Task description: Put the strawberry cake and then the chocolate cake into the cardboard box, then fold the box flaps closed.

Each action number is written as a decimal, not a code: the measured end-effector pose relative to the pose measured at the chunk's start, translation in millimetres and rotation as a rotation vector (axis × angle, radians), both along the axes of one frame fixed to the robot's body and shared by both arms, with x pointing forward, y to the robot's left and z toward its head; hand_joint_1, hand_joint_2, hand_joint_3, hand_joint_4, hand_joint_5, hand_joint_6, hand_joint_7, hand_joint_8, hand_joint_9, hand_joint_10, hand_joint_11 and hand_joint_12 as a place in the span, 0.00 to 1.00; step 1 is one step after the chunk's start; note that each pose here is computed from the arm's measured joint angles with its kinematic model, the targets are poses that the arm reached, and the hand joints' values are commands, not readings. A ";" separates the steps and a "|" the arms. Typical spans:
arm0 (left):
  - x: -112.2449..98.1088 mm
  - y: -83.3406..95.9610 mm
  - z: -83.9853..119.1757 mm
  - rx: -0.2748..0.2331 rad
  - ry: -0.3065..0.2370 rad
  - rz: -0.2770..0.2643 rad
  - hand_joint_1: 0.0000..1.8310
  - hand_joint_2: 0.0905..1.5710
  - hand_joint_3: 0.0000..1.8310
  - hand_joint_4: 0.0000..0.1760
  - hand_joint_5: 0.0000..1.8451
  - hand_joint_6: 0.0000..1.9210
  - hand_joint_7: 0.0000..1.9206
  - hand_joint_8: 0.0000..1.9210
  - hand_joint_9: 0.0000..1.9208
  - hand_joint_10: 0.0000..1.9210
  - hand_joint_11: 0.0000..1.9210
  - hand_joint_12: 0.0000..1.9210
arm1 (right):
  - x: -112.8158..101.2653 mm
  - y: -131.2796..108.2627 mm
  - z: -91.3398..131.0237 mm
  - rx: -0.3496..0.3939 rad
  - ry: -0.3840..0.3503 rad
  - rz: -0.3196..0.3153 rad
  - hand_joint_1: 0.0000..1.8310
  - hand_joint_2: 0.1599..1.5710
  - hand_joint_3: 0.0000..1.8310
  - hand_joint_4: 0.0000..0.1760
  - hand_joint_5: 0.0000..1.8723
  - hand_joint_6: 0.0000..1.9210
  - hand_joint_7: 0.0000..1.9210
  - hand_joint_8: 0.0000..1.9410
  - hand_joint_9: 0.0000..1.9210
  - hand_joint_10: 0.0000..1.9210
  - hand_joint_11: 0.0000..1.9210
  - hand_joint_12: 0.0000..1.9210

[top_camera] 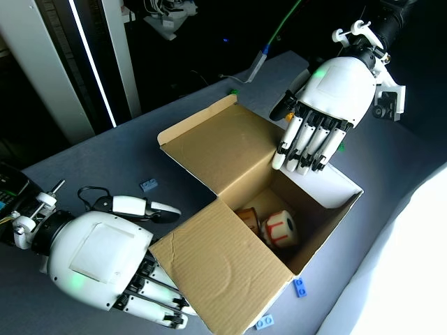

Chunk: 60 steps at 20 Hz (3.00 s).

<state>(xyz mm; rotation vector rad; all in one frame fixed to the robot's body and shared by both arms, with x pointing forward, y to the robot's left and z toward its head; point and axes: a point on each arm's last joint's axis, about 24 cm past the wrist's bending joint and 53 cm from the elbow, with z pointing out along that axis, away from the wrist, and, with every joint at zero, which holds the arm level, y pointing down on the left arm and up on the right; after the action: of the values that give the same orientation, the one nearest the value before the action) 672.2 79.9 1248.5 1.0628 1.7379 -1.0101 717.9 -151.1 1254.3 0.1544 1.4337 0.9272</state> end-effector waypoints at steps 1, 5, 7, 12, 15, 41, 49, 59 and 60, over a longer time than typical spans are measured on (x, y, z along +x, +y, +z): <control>0.8 1.2 3.2 -0.003 -0.003 0.002 0.16 0.71 0.00 0.00 0.28 0.00 0.38 0.00 0.31 0.28 0.07 0.73 | 1.4 -4.7 9.8 0.015 -0.014 -0.010 0.00 0.70 0.00 0.00 0.17 0.00 0.18 0.00 0.19 0.00 0.00 0.53; 8.3 8.1 20.2 -0.028 -0.016 0.019 0.17 0.71 0.00 0.00 0.28 0.00 0.38 0.00 0.31 0.26 0.08 0.72 | -1.9 -9.3 48.6 0.087 -0.065 -0.014 0.00 0.71 0.00 0.00 0.16 0.00 0.18 0.00 0.19 0.00 0.00 0.49; 13.7 13.9 27.3 -0.040 -0.020 0.037 0.17 0.71 0.00 0.00 0.29 0.00 0.38 0.00 0.31 0.26 0.08 0.72 | -7.2 -3.3 62.0 0.109 -0.079 0.004 0.00 0.71 0.00 0.00 0.15 0.00 0.18 0.00 0.18 0.00 0.00 0.46; 30.5 39.2 36.8 -0.061 -0.002 0.108 0.18 0.70 0.00 0.00 0.29 0.00 0.38 0.00 0.31 0.26 0.08 0.72 | -15.9 15.6 75.6 0.138 -0.070 0.051 0.00 0.71 0.00 0.00 0.15 0.00 0.17 0.00 0.18 0.00 0.00 0.45; 40.7 58.6 40.6 -0.078 0.024 0.158 0.17 0.71 0.00 0.00 0.28 0.00 0.38 0.00 0.31 0.26 0.09 0.72 | -22.3 27.2 76.5 0.141 -0.059 0.080 0.00 0.71 0.00 0.00 0.15 0.00 0.18 0.00 0.19 0.00 0.00 0.45; -44.2 114.0 -58.0 0.078 0.166 0.092 0.15 0.72 0.00 0.00 0.28 0.00 0.37 0.00 0.28 0.30 0.08 0.75 | -20.2 79.8 61.1 0.065 -0.003 0.169 0.00 0.69 0.00 0.00 0.15 0.00 0.19 0.00 0.19 0.00 0.00 0.47; -66.4 94.0 -88.0 0.090 0.208 0.045 0.16 0.72 0.00 0.00 0.28 0.00 0.37 0.00 0.29 0.30 0.08 0.73 | -15.3 59.2 82.6 0.113 0.009 0.142 0.00 0.70 0.00 0.00 0.16 0.00 0.19 0.00 0.19 0.00 0.00 0.48; -95.0 52.9 -100.9 0.070 0.233 -0.023 0.16 0.72 0.00 0.00 0.28 0.00 0.37 0.00 0.29 0.30 0.08 0.75 | -13.4 -29.5 56.7 0.126 0.094 -0.001 0.00 0.70 0.00 0.00 0.17 0.00 0.19 0.00 0.20 0.00 0.00 0.50; -100.2 49.6 -106.0 0.079 0.241 -0.033 0.18 0.71 0.00 0.00 0.29 0.00 0.37 0.00 0.29 0.31 0.08 0.76 | -16.6 -44.4 47.5 0.124 0.121 -0.024 0.00 0.70 0.00 0.00 0.16 0.00 0.19 0.00 0.20 0.00 0.00 0.50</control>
<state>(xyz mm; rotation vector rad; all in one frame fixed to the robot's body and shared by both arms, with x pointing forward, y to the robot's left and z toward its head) 572.1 129.6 1142.5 1.0570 1.9736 -1.1366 701.3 -195.5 1301.8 0.3239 1.4825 1.0013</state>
